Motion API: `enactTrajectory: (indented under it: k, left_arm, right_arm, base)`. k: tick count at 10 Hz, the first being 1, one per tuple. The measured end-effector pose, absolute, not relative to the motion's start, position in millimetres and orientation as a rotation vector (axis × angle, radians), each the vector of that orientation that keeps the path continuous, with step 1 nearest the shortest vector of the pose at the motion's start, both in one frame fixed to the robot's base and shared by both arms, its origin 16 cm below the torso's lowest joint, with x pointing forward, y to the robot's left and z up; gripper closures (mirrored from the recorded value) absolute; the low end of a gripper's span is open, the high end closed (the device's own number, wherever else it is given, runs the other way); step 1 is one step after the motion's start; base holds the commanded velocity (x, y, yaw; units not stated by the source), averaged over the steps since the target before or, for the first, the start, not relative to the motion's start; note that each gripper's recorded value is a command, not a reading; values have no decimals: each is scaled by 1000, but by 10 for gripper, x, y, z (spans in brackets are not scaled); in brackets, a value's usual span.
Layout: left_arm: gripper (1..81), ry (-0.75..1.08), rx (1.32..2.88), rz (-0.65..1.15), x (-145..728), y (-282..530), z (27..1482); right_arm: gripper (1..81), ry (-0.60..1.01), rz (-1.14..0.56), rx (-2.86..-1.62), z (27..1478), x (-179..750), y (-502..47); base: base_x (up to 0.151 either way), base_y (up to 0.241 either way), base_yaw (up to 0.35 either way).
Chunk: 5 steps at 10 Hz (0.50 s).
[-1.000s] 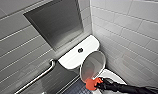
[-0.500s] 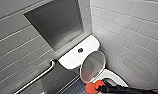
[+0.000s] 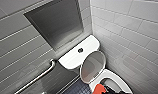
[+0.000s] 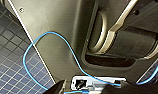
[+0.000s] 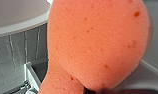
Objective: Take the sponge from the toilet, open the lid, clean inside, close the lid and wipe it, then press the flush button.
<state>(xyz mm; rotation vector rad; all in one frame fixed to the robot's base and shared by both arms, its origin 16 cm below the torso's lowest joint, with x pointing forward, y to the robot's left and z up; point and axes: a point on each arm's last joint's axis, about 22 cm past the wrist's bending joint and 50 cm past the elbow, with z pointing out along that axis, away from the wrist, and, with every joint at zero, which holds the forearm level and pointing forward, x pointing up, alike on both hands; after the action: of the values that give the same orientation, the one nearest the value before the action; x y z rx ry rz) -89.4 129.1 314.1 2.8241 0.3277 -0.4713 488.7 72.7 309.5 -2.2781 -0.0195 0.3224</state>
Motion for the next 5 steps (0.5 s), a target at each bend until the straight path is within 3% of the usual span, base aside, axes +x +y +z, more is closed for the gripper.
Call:
enactTrajectory:
  k: [5]
  left_arm:
    - [10, 328, 2824, -471, -893, 1292, 3141]
  right_arm:
    - [811, 51, 271, -2270, 3074, 4894, 285]
  base:
    - [0, 0, 0]
